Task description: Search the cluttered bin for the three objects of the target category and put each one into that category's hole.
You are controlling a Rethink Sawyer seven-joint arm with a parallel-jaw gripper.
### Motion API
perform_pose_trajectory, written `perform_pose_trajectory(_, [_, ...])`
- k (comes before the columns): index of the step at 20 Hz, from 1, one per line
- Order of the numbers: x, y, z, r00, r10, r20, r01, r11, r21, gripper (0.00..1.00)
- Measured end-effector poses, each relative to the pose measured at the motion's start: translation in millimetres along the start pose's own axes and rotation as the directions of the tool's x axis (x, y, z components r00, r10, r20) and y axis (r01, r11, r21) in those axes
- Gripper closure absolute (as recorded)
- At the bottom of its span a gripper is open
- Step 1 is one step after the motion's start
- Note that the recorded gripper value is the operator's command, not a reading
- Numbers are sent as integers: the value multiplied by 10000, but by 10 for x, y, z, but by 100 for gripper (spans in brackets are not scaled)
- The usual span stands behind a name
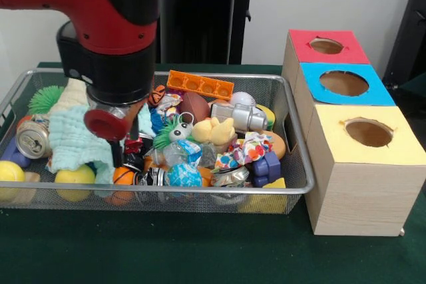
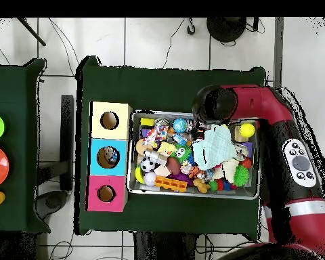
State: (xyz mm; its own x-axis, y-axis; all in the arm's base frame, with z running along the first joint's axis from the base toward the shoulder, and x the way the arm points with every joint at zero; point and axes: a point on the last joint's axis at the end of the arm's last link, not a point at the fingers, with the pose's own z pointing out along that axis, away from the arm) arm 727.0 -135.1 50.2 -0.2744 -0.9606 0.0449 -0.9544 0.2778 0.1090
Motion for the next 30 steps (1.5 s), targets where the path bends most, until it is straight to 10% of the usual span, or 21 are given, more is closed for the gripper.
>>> perform_pose_trajectory(7, [427,284,201,9998,212,19,-212,9998,-46,0])
perform_pose_trajectory(21, [585,610,624,9877,409,1513,-569,9930,1035,0])
perform_pose_trajectory(30, [563,821,594,9719,842,2200,-991,9934,574,0])
